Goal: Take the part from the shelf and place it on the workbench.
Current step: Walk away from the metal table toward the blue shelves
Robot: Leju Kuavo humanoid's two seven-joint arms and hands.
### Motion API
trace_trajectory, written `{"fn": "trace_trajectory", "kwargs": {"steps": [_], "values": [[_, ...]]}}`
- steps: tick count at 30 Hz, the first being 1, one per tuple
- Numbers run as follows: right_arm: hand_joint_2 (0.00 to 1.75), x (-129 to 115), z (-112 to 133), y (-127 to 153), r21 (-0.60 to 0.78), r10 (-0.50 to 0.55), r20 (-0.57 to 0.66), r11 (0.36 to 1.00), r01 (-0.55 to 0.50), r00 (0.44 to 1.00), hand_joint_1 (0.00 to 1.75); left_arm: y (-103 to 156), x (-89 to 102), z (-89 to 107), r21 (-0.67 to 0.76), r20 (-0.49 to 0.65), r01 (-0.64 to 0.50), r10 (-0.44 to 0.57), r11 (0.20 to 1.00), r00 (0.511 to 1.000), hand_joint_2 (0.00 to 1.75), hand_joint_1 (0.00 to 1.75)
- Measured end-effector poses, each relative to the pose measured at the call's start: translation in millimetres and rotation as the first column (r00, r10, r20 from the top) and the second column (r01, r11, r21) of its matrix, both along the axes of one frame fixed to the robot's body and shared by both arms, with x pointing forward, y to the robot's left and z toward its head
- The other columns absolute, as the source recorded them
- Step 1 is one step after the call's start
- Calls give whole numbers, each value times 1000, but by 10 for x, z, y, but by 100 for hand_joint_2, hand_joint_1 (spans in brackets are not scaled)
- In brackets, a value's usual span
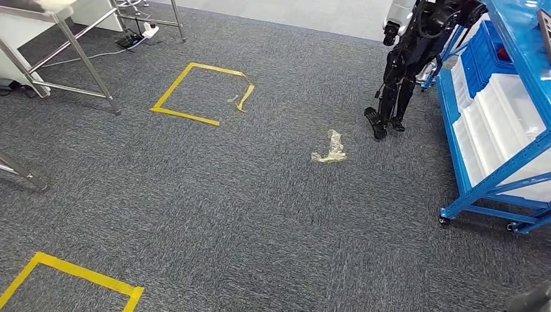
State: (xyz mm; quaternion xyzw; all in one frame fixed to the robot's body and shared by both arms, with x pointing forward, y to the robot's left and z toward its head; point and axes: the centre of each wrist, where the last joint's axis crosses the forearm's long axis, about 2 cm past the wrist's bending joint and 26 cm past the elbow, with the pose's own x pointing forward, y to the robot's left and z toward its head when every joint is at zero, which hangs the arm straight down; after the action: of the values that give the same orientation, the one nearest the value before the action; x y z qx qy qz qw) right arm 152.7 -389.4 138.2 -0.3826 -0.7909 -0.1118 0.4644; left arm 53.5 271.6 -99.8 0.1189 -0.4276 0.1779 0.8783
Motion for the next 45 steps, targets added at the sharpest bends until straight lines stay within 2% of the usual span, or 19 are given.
{"fn": "trace_trajectory", "kwargs": {"steps": [18, 23, 45], "values": [[0, -277, 30, -140, 30, -59, 2, 998, 59, 998, 0, -63, 44, -2, -5, 22, 16, -16, 1000, 1000, 0, 0], [0, -315, 17, -137, 38, -67, -4, 997, 67, 998, 0, -72, -1, -13, -7, 8, 17, -17, 1000, 1000, 0, 0], [0, -393, 36, -194, 40, -88, 4, 995, 88, 996, 0, -107, 9, -13, -9, 15, 26, -26, 1000, 1000, 0, 0]]}}
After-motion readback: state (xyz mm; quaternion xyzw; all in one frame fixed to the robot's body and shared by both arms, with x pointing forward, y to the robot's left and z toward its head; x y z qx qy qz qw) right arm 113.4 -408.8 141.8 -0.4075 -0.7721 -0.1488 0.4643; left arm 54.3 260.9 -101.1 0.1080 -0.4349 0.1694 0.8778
